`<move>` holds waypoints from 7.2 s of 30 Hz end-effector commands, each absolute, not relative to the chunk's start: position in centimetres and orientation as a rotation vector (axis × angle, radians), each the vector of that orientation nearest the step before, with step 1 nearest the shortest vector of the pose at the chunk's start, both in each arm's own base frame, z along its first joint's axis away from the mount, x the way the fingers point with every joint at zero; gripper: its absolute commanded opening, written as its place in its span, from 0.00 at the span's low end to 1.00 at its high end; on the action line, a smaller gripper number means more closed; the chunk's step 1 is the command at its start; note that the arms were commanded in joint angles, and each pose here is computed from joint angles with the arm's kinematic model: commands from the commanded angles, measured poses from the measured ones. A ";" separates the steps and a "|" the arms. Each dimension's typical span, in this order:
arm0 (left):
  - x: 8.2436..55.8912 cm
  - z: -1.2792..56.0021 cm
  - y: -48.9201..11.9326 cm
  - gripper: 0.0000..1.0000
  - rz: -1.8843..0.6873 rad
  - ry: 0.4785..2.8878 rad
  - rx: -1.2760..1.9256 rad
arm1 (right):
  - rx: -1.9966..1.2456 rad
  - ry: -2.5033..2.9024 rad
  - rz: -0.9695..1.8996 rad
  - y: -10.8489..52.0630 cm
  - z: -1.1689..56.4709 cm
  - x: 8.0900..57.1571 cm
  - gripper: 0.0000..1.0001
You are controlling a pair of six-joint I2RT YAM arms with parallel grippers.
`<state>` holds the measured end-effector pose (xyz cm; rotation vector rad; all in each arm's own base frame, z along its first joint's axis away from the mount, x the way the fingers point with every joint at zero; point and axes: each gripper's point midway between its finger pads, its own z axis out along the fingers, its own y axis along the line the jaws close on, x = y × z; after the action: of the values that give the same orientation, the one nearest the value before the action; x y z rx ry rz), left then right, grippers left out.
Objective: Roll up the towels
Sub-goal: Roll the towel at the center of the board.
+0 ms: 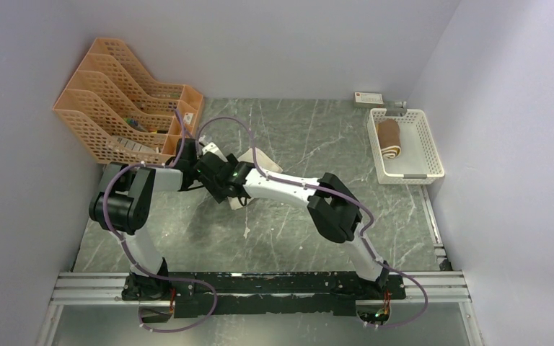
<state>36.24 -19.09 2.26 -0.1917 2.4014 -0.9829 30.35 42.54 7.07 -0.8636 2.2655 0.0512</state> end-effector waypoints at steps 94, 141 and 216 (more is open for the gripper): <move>35.4 0.8 -16.9 0.54 -0.858 2.480 -0.250 | -1.052 2.309 0.227 38.5 8.3 33.5 0.68; 34.3 -1.6 -17.2 0.56 -0.895 2.561 -0.251 | -0.914 2.173 0.049 42.9 4.8 29.7 0.72; 37.8 2.6 -18.8 0.60 -0.919 2.366 -0.315 | -0.549 2.401 1.273 37.8 2.3 31.2 0.54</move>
<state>36.69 -18.86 2.90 -0.3184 2.3896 -0.9566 31.16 38.62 3.78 -0.5156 2.3175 1.4091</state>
